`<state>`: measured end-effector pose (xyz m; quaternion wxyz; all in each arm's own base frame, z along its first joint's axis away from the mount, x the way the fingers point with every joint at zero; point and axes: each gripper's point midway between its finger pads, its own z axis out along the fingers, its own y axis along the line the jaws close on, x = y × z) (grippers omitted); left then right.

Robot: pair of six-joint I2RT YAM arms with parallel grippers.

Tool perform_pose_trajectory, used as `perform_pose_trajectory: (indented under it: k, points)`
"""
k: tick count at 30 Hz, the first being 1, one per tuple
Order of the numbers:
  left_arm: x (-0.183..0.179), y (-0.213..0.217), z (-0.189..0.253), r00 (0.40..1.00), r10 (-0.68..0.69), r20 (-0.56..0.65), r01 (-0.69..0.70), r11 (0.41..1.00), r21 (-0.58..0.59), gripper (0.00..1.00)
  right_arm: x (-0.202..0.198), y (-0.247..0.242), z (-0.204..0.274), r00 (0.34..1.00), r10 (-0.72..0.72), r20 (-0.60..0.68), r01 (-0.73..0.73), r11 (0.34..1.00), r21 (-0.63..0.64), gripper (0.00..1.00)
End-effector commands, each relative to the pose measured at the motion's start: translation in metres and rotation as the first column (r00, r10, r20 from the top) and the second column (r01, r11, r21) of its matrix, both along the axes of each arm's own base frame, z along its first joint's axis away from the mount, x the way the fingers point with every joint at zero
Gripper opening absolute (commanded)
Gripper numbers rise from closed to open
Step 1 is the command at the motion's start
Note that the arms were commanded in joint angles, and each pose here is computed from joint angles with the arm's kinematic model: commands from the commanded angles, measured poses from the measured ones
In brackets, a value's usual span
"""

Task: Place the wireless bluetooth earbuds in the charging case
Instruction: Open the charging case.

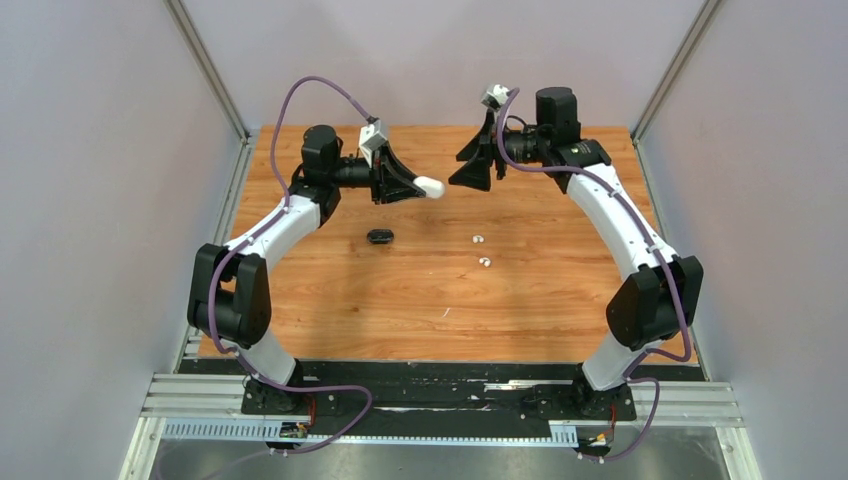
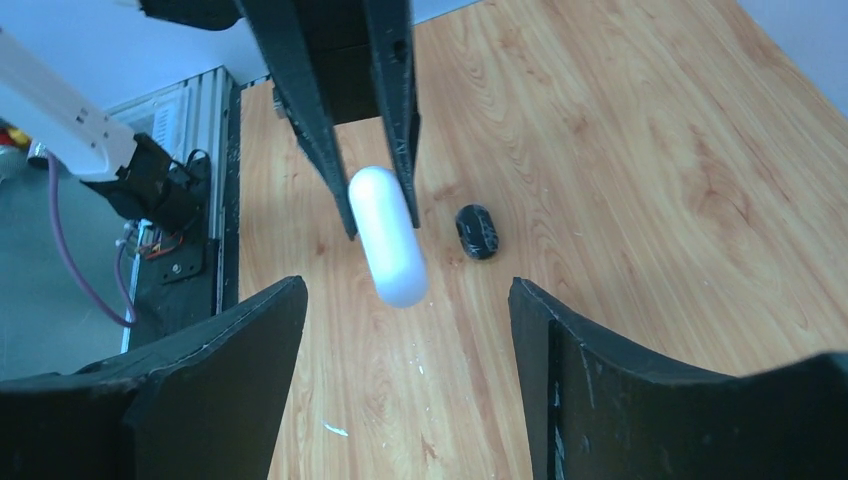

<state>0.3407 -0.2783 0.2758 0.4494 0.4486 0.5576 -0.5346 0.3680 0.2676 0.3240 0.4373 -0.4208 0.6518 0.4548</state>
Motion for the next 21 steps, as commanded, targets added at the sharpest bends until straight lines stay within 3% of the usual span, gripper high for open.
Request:
perform_pose_trajectory:
  k: [1, 10, 16, 21]
  points:
    - [-0.001, -0.001, 0.026, 1.0, -0.01, -0.001, 0.01, 0.998, -0.068, 0.0, -0.022, 0.014, -0.003, 0.991, 0.118, 0.067, -0.117, 0.993, -0.009, 0.74]
    - [-0.006, -0.002, 0.032, 0.999, -0.046, 0.015, 0.047, 0.996, -0.074, 0.0, -0.004, 0.029, -0.015, 0.992, 0.119, 0.046, -0.118, 0.993, -0.026, 0.72]
    - [-0.009, -0.002, 0.034, 0.998, -0.06, 0.019, 0.062, 0.995, -0.074, 0.0, 0.026, 0.026, -0.026, 0.999, -0.012, 0.048, 0.015, 0.997, -0.071, 0.68]
    - [-0.013, -0.003, 0.033, 0.996, -0.081, 0.042, 0.084, 0.994, -0.068, 0.0, 0.04, 0.024, -0.01, 0.998, -0.049, 0.044, 0.05, 0.998, -0.029, 0.67]
